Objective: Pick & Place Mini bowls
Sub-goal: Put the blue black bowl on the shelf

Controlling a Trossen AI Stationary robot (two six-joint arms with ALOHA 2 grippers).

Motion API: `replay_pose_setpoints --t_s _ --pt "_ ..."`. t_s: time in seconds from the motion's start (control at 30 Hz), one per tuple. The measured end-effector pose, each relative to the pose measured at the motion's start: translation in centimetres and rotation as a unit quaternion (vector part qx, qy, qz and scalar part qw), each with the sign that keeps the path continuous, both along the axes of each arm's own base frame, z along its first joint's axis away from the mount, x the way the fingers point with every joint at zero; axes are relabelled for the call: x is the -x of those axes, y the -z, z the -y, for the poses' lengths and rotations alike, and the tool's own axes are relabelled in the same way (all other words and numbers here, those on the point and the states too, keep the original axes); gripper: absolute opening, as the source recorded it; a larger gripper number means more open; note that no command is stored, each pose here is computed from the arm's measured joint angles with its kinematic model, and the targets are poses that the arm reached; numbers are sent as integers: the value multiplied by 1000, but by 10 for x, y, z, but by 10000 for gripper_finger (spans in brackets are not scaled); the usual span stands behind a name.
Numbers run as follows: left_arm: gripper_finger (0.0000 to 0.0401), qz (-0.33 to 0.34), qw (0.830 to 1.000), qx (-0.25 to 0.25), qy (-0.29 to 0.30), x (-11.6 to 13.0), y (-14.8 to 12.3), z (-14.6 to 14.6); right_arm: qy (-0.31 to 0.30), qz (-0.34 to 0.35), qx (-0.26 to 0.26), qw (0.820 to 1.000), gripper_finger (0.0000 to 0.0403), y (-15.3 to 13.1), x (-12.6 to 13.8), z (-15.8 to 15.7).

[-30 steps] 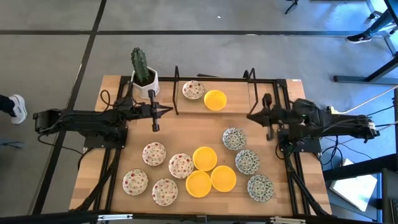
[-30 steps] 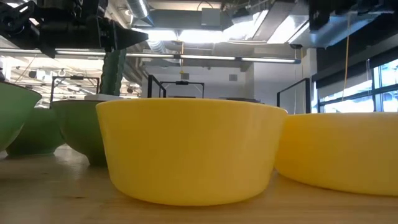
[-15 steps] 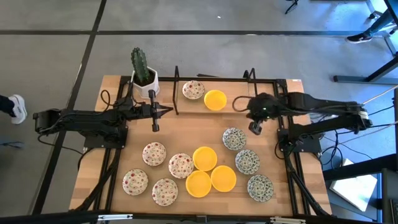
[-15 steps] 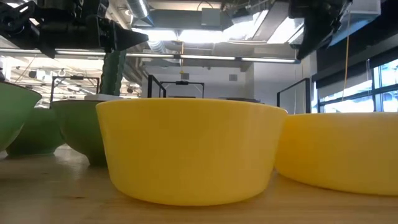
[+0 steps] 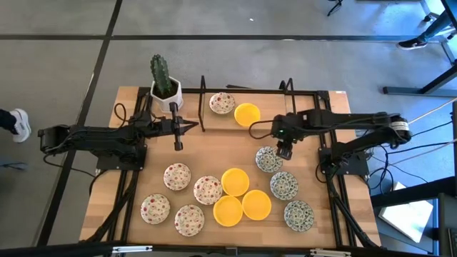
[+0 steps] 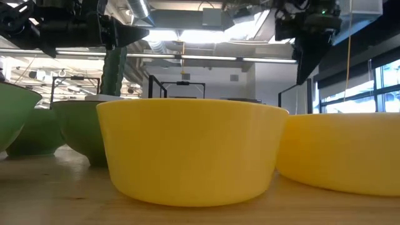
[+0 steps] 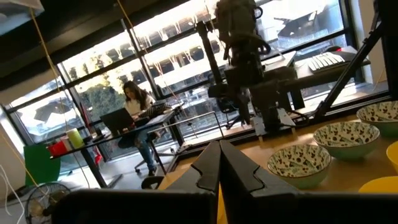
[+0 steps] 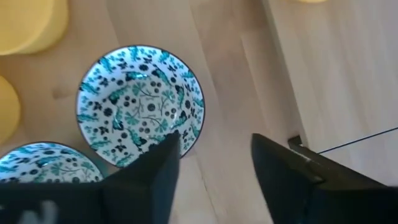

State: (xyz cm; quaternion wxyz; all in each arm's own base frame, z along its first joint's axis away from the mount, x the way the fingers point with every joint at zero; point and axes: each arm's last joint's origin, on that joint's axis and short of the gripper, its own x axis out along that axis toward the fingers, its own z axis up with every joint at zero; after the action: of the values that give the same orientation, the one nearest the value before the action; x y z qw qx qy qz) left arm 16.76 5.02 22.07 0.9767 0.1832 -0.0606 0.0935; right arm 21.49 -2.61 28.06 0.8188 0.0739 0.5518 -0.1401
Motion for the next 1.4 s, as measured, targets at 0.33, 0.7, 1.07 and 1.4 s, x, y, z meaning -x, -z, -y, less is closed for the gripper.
replay_pose_setpoints --t_s 0.33,0.7,1.07,1.4 --pt "2 0 1000 0 0 0 0 0 45 -42 -17 998 245 25 -23 7" --pt "2 1 1000 4 1 0 0 0 112 -85 -67 988 245 54 -40 15" --pt "2 1 1000 4 0 0 0 0 93 -106 -82 987 246 69 -50 16" --pt "4 1 1000 4 0 0 0 0 71 -122 -81 987 246 87 -61 17"
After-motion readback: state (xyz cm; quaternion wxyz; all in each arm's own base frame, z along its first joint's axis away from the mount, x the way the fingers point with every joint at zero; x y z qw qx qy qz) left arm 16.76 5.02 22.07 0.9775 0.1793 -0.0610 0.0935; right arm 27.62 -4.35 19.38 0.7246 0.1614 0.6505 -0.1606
